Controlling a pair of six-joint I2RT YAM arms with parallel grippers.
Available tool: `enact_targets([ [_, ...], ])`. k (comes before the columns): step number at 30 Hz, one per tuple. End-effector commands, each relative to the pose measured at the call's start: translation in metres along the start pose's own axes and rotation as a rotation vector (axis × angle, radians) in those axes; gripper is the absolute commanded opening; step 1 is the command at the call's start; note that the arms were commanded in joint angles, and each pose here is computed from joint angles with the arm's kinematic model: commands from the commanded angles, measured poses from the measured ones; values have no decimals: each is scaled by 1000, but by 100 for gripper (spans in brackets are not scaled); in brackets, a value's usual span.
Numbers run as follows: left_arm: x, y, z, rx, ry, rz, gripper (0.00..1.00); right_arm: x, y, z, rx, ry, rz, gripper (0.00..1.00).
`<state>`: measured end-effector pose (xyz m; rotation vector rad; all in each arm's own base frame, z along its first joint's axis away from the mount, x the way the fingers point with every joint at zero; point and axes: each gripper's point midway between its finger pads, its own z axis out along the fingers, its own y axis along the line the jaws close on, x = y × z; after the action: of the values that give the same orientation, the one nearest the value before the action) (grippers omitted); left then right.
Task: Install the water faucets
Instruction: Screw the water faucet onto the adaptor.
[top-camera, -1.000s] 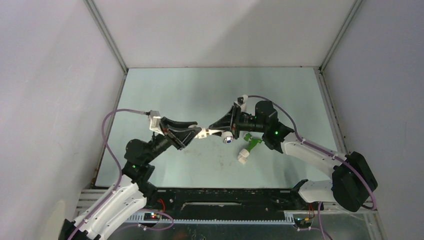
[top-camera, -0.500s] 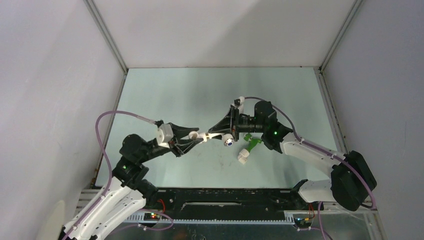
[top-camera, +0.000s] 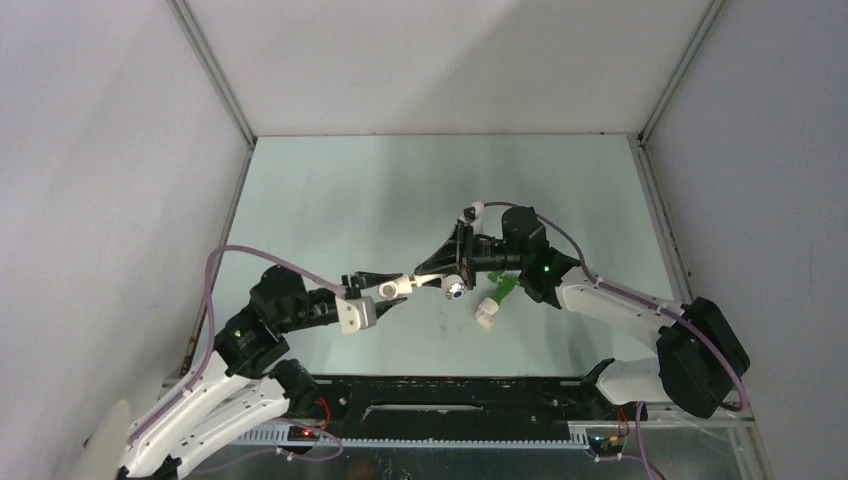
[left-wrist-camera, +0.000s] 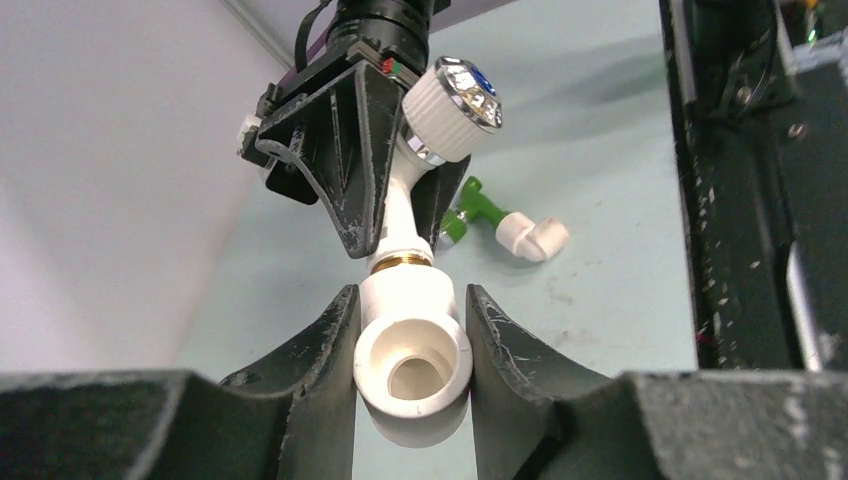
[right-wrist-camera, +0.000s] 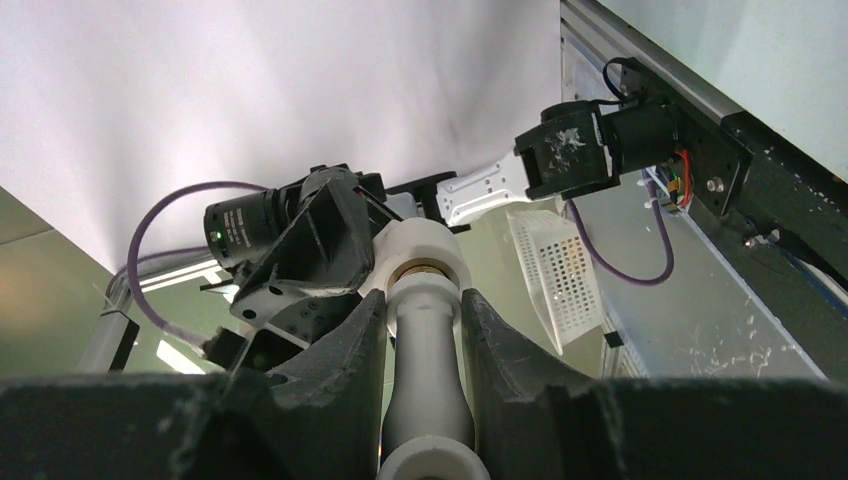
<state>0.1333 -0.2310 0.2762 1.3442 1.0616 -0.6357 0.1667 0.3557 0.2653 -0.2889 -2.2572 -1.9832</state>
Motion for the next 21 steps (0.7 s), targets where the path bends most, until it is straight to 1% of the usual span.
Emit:
enact_targets([
  [1, 8, -22, 2, 113, 40, 173, 0, -8, 19, 7, -57, -55, 1, 0],
  [5, 6, -17, -2, 64, 45, 319, 0, -7, 21, 7, -65, -52, 2, 0],
  [10, 4, -15, -4, 36, 44, 464, 0, -7, 24, 8, -76, -47, 6, 0],
  [11, 4, -15, -4, 36, 46, 486, 1, -7, 24, 8, -76, -47, 8, 0],
  [12, 4, -15, -4, 33, 46, 506, 7, -7, 25, 8, -77, -47, 8, 0],
  [15, 2, -16, -3, 32, 43, 524, 8, -7, 25, 7, -78, -50, 4, 0],
  [16, 2, -16, -3, 34, 43, 525, 10, -7, 25, 7, -78, -52, 2, 0],
  [18, 1, -16, -3, 32, 43, 520, 21, -7, 25, 6, -76, -54, -2, 0],
  [19, 1, -15, -2, 25, 41, 509, 29, -7, 25, 6, -75, -55, -5, 0],
  [20, -1, -14, -2, 10, 36, 496, 40, -7, 24, 6, -73, -57, -8, 0],
  [21, -4, -11, -3, -10, 28, 483, 54, -7, 24, 5, -72, -58, -12, 0],
])
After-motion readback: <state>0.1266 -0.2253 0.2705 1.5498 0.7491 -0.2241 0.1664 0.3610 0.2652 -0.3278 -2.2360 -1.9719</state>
